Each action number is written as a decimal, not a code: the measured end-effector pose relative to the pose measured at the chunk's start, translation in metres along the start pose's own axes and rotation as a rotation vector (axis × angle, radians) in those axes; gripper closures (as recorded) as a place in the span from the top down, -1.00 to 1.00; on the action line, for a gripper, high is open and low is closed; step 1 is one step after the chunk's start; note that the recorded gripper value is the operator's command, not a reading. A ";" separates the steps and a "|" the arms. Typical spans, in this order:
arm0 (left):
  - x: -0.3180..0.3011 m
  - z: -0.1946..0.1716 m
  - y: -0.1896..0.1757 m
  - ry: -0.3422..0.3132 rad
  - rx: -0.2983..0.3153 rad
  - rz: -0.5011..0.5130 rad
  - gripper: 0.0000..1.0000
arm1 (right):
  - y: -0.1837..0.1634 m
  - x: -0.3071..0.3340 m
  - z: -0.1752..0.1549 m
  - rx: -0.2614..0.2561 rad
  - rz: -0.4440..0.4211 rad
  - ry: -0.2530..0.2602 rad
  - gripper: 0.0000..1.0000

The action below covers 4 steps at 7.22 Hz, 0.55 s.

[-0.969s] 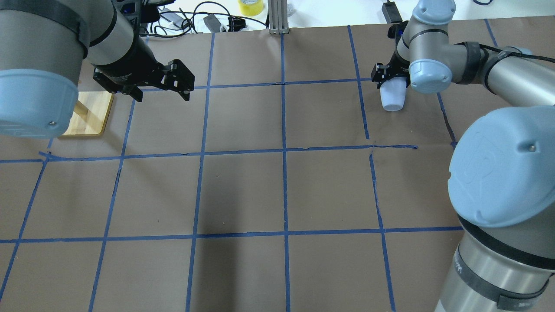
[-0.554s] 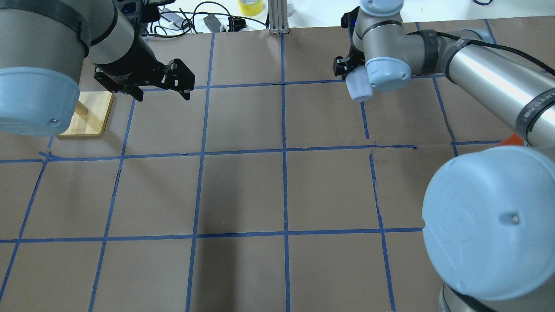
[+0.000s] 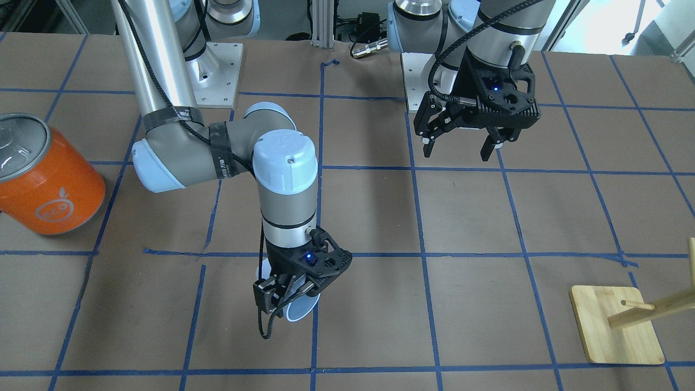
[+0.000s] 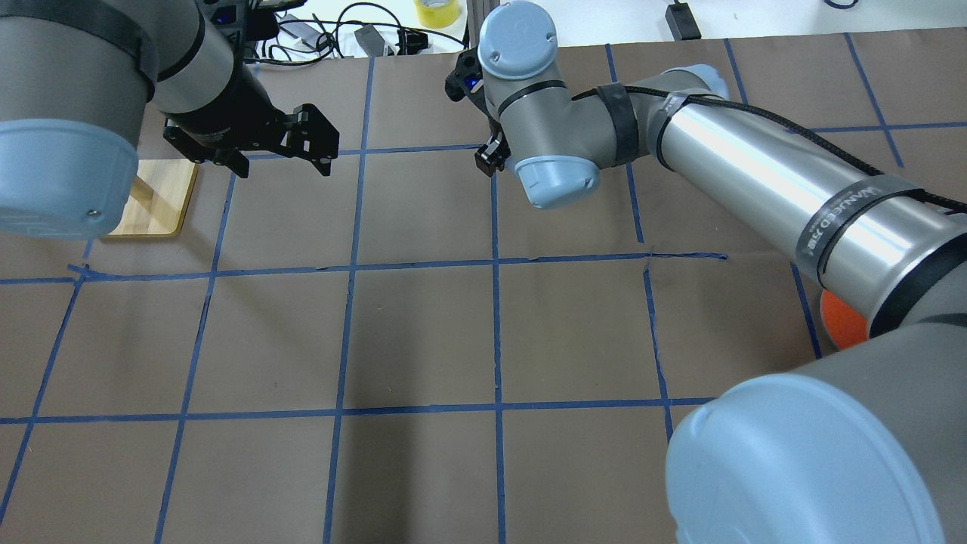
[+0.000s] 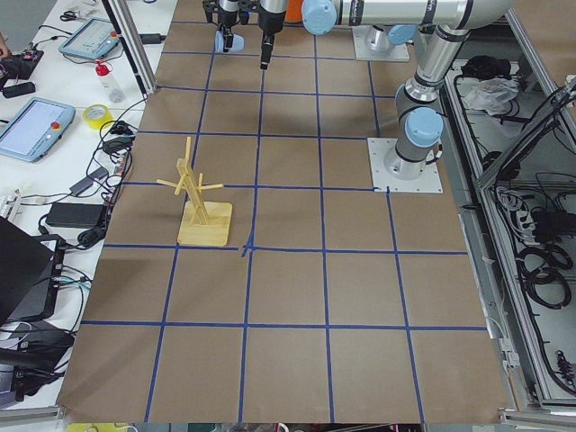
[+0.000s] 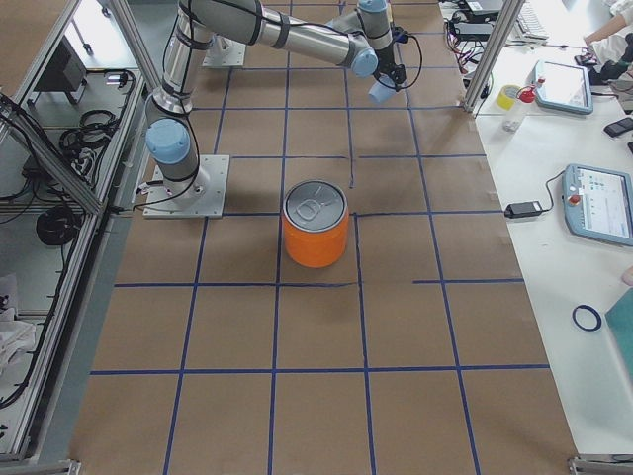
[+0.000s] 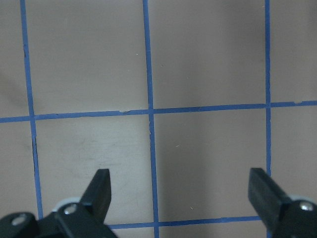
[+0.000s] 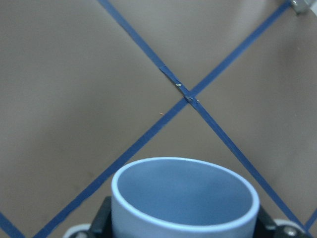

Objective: Flip cup
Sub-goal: 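Carry the white cup with the right gripper toward the left gripper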

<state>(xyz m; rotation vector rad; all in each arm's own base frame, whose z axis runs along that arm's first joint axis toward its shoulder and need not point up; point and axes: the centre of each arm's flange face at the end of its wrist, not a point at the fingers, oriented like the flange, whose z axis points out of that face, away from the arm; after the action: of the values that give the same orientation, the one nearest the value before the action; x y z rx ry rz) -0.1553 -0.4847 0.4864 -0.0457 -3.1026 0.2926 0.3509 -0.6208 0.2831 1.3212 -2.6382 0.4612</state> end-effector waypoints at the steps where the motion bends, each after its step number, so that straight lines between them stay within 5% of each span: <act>1: 0.000 0.000 0.000 0.000 -0.001 0.000 1.00 | -0.009 -0.025 0.006 -0.001 -0.152 -0.015 -0.57; 4: 0.000 0.001 0.000 0.000 -0.002 0.000 1.00 | -0.024 -0.069 0.033 0.019 -0.548 -0.031 -0.53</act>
<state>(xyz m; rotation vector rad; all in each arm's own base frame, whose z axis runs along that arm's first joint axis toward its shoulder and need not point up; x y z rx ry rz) -0.1554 -0.4851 0.4854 -0.0457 -3.1027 0.2893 0.4118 -0.5934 0.2384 1.9696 -2.1544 0.3811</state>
